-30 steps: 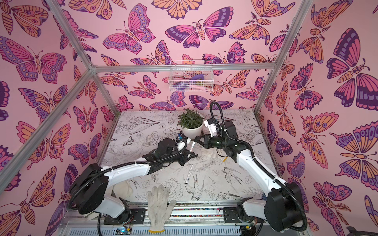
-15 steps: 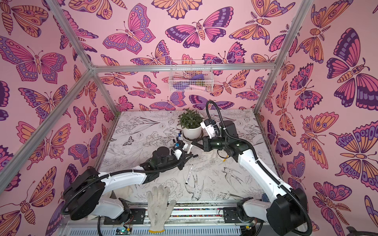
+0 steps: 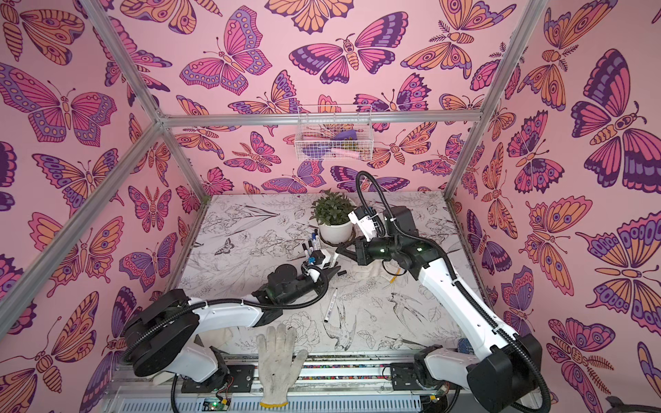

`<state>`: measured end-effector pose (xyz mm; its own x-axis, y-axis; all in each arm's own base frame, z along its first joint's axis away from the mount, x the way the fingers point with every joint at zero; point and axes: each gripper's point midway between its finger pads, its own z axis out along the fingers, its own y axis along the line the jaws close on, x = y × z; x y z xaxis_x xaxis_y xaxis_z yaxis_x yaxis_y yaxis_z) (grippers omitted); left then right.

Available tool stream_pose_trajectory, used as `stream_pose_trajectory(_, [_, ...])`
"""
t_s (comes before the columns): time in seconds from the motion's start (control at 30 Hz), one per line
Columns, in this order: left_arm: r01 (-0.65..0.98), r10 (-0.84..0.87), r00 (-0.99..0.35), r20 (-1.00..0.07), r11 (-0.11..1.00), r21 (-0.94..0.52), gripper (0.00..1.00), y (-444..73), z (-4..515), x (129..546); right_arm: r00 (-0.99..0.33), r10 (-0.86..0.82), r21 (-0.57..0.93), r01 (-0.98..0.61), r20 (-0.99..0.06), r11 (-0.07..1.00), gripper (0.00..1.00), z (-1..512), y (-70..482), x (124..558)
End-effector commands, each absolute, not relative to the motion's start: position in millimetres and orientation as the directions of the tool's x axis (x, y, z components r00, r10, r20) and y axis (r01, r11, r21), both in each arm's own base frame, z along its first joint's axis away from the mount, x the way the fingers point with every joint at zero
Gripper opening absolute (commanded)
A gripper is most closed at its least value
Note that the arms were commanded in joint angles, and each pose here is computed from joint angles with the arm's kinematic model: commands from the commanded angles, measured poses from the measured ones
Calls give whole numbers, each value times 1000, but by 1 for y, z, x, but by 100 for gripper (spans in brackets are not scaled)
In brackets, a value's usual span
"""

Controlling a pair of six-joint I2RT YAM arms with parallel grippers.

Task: Insert the pens into the pen caps
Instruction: 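Open the right gripper and draw it back from the capped marker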

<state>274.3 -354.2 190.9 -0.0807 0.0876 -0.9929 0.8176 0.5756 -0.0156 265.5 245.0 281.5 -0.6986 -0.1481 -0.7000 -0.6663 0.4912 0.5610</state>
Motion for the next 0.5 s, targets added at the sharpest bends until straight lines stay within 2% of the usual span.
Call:
stream_pose_trajectory(0.0, [770,16,-34,-999,638,-16,0,-348,208,287,-757,-250,666,-651,-603,365,5,275,261,218])
stream_pose_trajectory(0.27, [763,19,-52,-998,646,-27,0,-346,199,285,-743,-225,650,-663,-630,371,12,288,261,222])
stream_pose_trajectory(0.47, [767,17,-59,-998,640,-34,0,-348,198,282,-741,-208,649,-664,-639,372,21,294,262,226])
